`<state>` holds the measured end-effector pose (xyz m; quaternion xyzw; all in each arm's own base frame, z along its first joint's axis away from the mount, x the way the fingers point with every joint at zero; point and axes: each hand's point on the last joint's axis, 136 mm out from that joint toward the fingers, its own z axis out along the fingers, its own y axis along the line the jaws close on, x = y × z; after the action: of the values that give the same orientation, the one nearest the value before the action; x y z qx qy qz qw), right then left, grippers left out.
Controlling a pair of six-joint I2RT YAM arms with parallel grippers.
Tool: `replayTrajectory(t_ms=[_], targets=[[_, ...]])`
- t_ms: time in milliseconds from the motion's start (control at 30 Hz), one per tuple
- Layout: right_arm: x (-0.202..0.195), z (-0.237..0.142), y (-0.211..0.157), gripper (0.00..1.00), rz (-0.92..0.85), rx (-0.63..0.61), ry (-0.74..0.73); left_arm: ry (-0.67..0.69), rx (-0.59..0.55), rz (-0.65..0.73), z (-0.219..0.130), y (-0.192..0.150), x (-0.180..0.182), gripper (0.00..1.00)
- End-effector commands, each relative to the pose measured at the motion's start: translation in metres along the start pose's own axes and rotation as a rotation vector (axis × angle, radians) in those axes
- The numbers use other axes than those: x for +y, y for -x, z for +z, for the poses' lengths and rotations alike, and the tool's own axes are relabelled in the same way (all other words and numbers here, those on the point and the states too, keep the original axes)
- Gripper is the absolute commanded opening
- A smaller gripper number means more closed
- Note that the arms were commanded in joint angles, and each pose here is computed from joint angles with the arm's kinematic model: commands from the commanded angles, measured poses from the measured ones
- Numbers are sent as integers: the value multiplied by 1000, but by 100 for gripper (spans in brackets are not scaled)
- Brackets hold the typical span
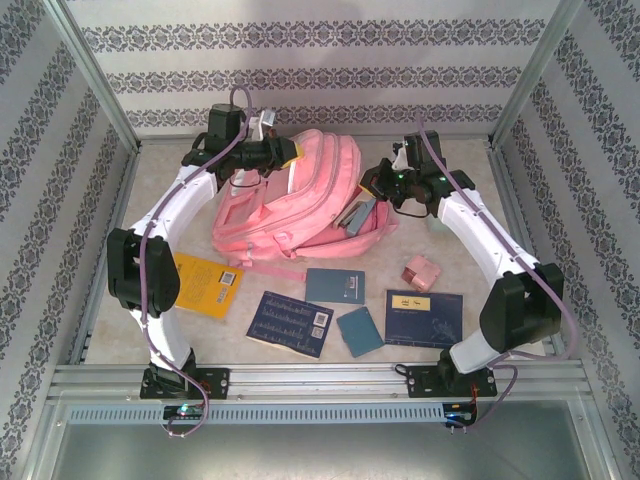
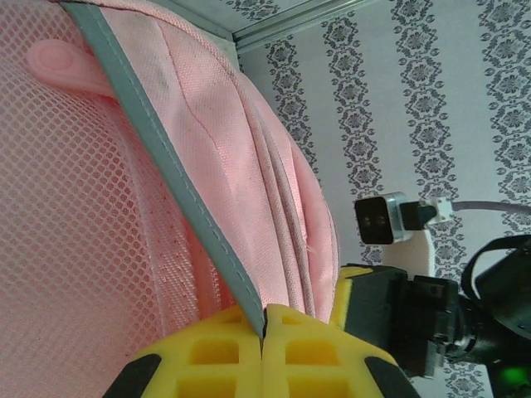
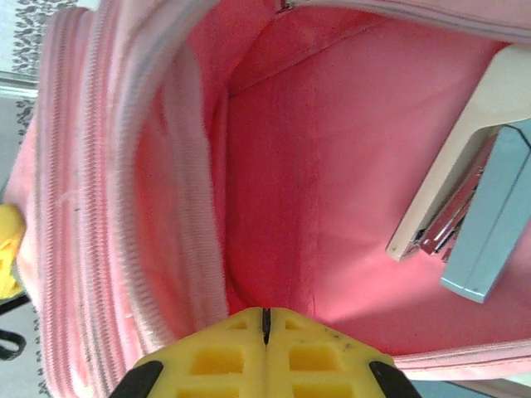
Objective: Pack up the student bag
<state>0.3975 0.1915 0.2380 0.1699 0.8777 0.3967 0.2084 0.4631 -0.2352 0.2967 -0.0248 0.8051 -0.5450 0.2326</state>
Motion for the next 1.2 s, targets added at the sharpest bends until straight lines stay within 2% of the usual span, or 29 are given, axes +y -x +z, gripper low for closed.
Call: replayTrajectory(t_ms=[0, 33, 67, 167, 333, 467, 567, 667, 700, 733, 933, 1067, 1167], targets=[[-19, -6, 9, 11, -26, -12, -138, -164, -86, 176, -31, 18, -73, 0], [-32, -6, 8, 19, -9, -7, -215, -159, -83, 169, -30, 17, -69, 0], [-45, -3, 8, 21, 11, 0, -283, -151, -83, 163, -28, 18, -66, 0], [-69, 11, 5, 45, 78, 36, -401, -127, -77, 139, -23, 19, -54, 0], [-87, 42, 1, 67, 174, 78, -481, -132, -78, 109, -18, 20, -46, 0], [-96, 67, 3, 75, 222, 95, -501, -136, -79, 99, -17, 19, -44, 0], [-94, 88, 5, 76, 227, 114, -490, -146, -77, 88, -15, 18, -43, 0], [-103, 102, 3, 78, 234, 134, -551, -145, -75, 82, -15, 16, -41, 0], [-109, 104, 1, 80, 238, 140, -584, -145, -75, 82, -15, 17, -41, 0], [-112, 106, 0, 86, 238, 142, -607, -147, -76, 84, -15, 16, -42, 0], [-131, 117, -2, 94, 239, 159, -692, -147, -73, 74, -14, 15, -39, 0], [-139, 127, -9, 86, 245, 185, -695, -143, -72, 70, -13, 15, -37, 0], [-139, 134, -13, 72, 263, 202, -662, -144, -73, 71, -13, 16, -37, 0]])
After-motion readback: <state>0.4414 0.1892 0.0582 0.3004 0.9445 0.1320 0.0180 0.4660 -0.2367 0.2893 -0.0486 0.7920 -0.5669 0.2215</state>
